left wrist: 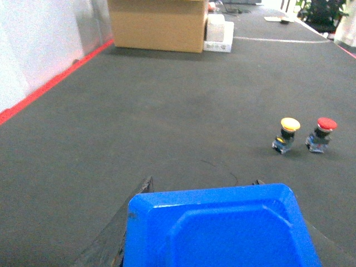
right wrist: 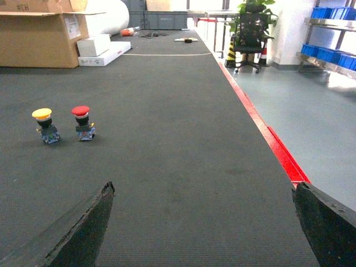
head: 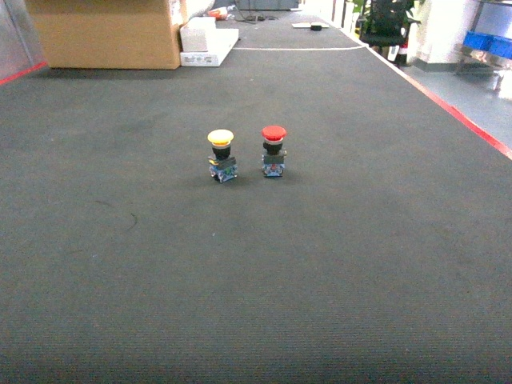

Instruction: Pick blue part to blue bin on bottom shelf

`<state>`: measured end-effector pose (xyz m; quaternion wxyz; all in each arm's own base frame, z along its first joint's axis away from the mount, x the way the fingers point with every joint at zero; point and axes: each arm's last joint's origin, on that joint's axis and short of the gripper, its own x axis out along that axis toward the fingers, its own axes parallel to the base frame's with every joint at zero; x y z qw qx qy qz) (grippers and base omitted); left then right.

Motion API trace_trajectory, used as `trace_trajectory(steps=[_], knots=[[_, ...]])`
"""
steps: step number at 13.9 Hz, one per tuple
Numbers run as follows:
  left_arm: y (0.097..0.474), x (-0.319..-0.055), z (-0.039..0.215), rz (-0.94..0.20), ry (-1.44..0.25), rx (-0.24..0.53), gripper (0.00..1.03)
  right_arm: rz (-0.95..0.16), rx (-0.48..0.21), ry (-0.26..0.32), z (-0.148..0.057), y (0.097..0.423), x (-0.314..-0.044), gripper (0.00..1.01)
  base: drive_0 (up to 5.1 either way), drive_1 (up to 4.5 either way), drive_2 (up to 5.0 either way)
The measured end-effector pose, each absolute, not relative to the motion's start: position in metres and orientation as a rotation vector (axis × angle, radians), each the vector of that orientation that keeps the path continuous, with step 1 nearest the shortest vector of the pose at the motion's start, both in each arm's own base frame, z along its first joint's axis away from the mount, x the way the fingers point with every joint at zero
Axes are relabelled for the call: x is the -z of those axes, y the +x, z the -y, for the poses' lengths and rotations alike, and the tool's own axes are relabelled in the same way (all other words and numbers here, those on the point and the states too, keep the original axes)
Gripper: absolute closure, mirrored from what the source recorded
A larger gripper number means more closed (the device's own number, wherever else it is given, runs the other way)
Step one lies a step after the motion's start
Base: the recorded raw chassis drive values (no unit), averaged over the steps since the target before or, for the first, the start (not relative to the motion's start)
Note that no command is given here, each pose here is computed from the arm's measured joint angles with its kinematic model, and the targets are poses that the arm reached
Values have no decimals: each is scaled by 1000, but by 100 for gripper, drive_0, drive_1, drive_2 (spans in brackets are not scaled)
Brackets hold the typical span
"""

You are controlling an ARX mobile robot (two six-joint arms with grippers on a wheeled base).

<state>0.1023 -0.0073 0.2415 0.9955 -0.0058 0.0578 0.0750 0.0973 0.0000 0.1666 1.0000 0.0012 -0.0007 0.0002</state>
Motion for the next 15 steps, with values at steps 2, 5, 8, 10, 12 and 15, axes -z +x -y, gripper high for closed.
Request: trace_trajectory(steps=[2,5,8,10,12,15], knots=[[101,-241,6,-110,0,-167,59,1,0,2,0,97,-167,3,0,0,0],[101,-241,6,-110,0,-166,59,1,0,2,0,97,-167,3,0,0,0],[101,-241,6,-110,0,-166,59,1,0,2,0,97,-167,3,-3,-214,209],[101,-241,6,-115,1,-166,59,1,0,2,0,97,-167,3,-4,-429,420],[101,-241,6,-109,0,-166,59,-1,0,2,0,97,-166,3,-4,-429,420],[101,-241,6,-111,1,-167,59,1,-1,2,0,97,-167,3,-4,-429,420]])
